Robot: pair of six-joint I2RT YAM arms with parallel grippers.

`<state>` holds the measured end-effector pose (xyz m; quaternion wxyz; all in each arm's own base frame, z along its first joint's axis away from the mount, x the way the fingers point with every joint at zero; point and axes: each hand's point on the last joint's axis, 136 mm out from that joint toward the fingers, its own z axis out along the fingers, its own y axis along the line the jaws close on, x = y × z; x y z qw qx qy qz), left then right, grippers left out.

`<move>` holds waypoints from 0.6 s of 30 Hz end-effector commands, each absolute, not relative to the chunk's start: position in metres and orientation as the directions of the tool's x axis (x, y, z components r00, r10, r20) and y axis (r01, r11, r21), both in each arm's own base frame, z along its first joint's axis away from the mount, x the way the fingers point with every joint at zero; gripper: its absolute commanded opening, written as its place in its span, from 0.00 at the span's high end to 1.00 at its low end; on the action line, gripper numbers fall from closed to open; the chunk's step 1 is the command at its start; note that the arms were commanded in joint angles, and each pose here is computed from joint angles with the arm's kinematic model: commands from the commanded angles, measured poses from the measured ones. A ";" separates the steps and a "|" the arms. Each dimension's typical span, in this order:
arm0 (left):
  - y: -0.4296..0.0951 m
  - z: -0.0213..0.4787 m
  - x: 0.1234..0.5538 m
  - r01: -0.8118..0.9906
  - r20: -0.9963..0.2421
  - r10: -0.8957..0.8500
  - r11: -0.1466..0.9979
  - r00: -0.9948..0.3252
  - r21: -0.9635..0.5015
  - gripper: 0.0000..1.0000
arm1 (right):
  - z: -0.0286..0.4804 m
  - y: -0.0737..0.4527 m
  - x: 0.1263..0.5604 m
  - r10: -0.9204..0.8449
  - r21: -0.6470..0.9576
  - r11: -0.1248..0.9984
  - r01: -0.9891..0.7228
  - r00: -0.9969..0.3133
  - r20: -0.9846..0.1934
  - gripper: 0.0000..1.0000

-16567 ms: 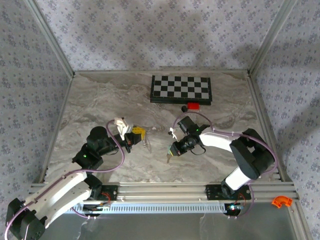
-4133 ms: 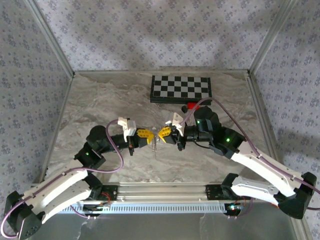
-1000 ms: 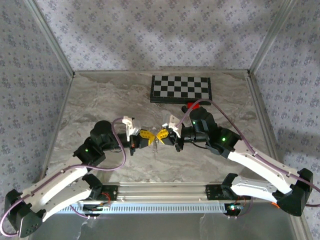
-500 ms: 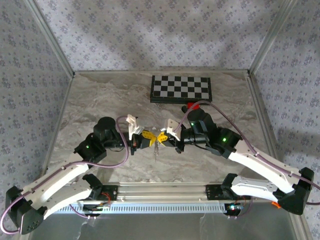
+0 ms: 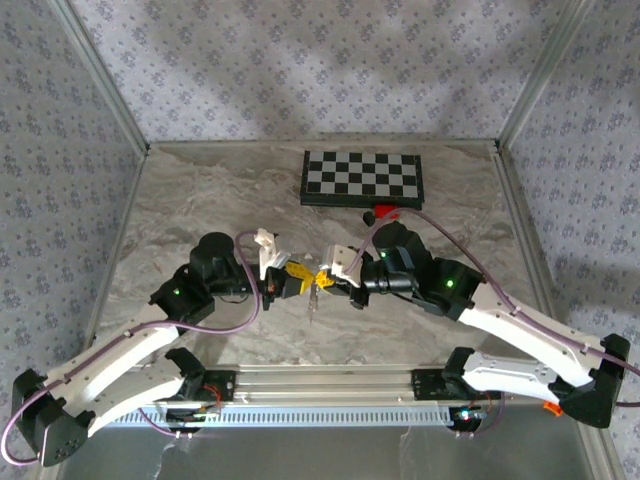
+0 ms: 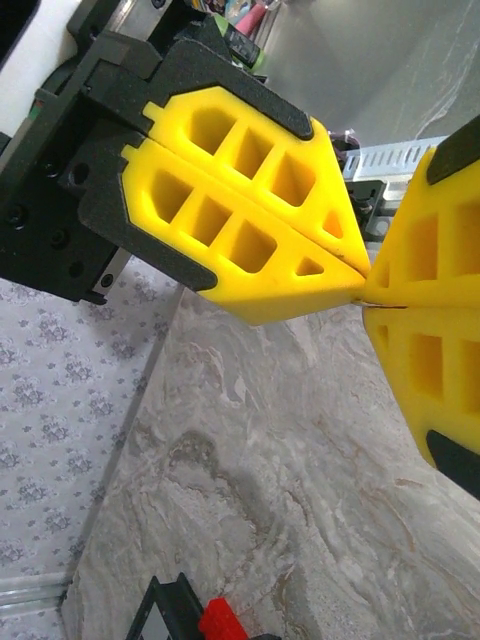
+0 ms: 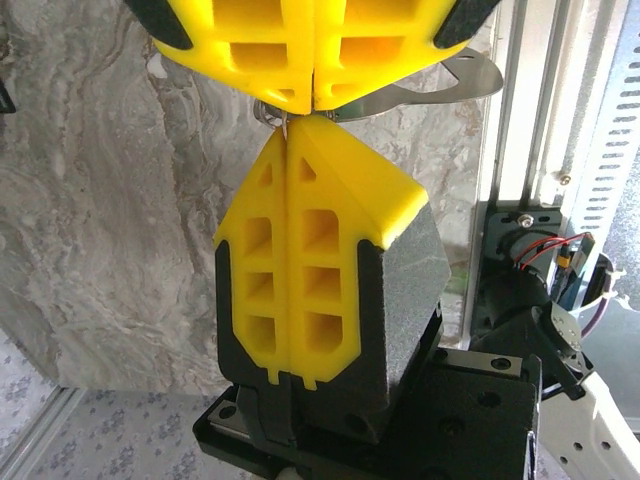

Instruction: Put the keys on the keyring

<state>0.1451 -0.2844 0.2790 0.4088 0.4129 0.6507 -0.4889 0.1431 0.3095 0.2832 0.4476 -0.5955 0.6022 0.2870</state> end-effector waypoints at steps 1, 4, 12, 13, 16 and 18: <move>-0.285 0.320 0.150 0.956 -0.970 0.027 0.180 -0.240 -0.232 1.00 | 0.290 0.313 0.130 -0.425 -0.211 0.076 -0.975 0.159 -0.891 1.00; -0.284 0.321 0.151 0.955 -0.971 0.016 0.189 -0.237 -0.230 1.00 | 0.290 0.312 0.130 -0.421 -0.219 0.086 -0.972 0.164 -0.892 1.00; -0.280 0.325 0.156 0.948 -0.974 -0.024 0.223 -0.226 -0.226 1.00 | 0.290 0.311 0.132 -0.422 -0.236 0.099 -0.967 0.174 -0.890 1.00; -0.280 0.324 0.156 0.948 -0.973 -0.025 0.223 -0.229 -0.229 1.00 | 0.290 0.310 0.132 -0.422 -0.238 0.104 -0.966 0.174 -0.890 1.00; -0.280 0.325 0.156 0.948 -0.974 -0.035 0.223 -0.225 -0.227 1.00 | 0.292 0.309 0.133 -0.416 -0.246 0.112 -0.963 0.179 -0.891 1.00; -0.279 0.325 0.156 0.948 -0.974 -0.035 0.223 -0.225 -0.227 1.00 | 0.292 0.308 0.133 -0.413 -0.247 0.120 -0.962 0.178 -0.893 0.97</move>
